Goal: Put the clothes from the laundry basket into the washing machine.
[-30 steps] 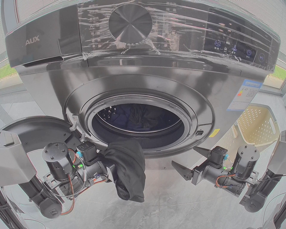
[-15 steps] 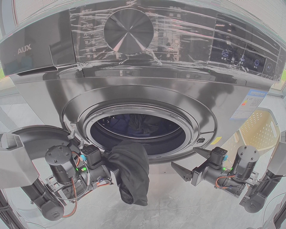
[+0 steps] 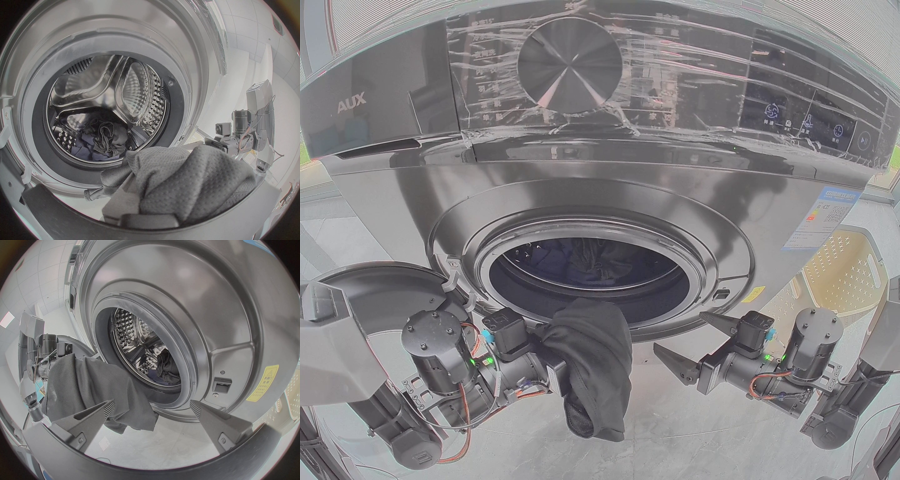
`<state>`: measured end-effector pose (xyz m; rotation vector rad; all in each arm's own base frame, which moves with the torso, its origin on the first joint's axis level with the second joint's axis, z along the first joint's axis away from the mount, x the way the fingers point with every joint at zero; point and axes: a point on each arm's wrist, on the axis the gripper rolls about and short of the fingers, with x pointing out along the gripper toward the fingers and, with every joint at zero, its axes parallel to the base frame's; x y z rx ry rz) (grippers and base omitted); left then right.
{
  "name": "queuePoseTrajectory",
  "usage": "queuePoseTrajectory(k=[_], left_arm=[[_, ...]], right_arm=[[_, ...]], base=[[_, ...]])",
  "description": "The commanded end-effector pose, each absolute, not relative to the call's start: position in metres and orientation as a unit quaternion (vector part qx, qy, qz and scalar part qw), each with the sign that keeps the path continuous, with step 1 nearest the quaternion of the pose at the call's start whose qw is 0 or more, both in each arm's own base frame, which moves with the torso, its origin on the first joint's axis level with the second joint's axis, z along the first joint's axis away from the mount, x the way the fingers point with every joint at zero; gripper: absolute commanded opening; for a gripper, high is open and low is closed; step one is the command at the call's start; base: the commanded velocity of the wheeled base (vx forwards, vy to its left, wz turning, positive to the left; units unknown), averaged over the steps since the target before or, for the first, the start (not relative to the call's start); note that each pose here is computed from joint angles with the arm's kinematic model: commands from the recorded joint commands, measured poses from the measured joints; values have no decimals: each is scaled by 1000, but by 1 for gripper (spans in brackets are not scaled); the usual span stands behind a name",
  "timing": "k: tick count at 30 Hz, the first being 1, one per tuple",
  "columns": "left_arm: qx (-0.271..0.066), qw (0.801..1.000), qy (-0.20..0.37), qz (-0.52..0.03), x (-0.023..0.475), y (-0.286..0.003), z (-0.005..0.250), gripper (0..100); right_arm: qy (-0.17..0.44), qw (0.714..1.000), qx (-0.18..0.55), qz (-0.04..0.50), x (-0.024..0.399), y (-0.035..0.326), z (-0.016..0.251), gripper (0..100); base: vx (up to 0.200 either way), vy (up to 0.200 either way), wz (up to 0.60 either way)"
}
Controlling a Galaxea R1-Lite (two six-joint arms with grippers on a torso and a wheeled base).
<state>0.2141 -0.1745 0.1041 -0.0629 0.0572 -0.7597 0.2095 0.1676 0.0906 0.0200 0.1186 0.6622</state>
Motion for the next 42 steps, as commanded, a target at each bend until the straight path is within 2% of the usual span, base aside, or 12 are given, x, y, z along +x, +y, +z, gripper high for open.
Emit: queuePoseTrajectory(k=[1, 15, 18, 21, 22, 24, 26, 27, 29, 34, 35, 42], left_arm=[[-32, 928, 28, -371, 211, -172, 105, 0], [-21, 920, 41, -390, 199, -177, 100, 0], [-23, 904, 30, -425, 177, -183, 110, 0], [-21, 902, 35, -431, 175, -186, 108, 0], [-12, 899, 49, -434, 187, -201, 93, 0], [-17, 901, 40, -431, 200, -212, 91, 0], [-17, 901, 40, -431, 200, -212, 91, 0], [-28, 911, 30, -411, 226, -215, 88, 0], [-30, 914, 27, -403, 236, -215, 86, 0], [-37, 921, 45, -386, 260, -222, 65, 0], [-38, 922, 42, -382, 268, -228, 58, 0], [-60, 932, -9, -356, 317, -244, 57, 0]], right_arm=[[58, 943, 9, 326, 209, 168, 91, 100], [65, 943, 8, 327, 209, 169, 87, 100], [63, 940, 9, 335, 206, 173, 88, 100], [61, 940, 10, 336, 206, 174, 89, 100], [65, 942, 9, 329, 204, 175, 87, 100], [67, 941, 13, 330, 203, 177, 87, 100], [68, 941, 14, 330, 203, 177, 87, 100], [68, 941, 16, 331, 201, 177, 87, 100], [70, 940, 15, 334, 199, 178, 86, 100], [70, 939, 15, 335, 199, 179, 86, 100], [73, 939, 15, 335, 199, 178, 86, 100], [100, 936, 2, 337, 189, 171, 76, 100]], base=[[0, 0, 0], [86, 0, 0], [0, 0, 0], [0, 0, 0], [0, 0, 0], [0, 0, 0], [0, 0, 0], [0, 0, 0], [0, 0, 0], [0, 0, 0], [0, 0, 0], [0, 0, 0]])
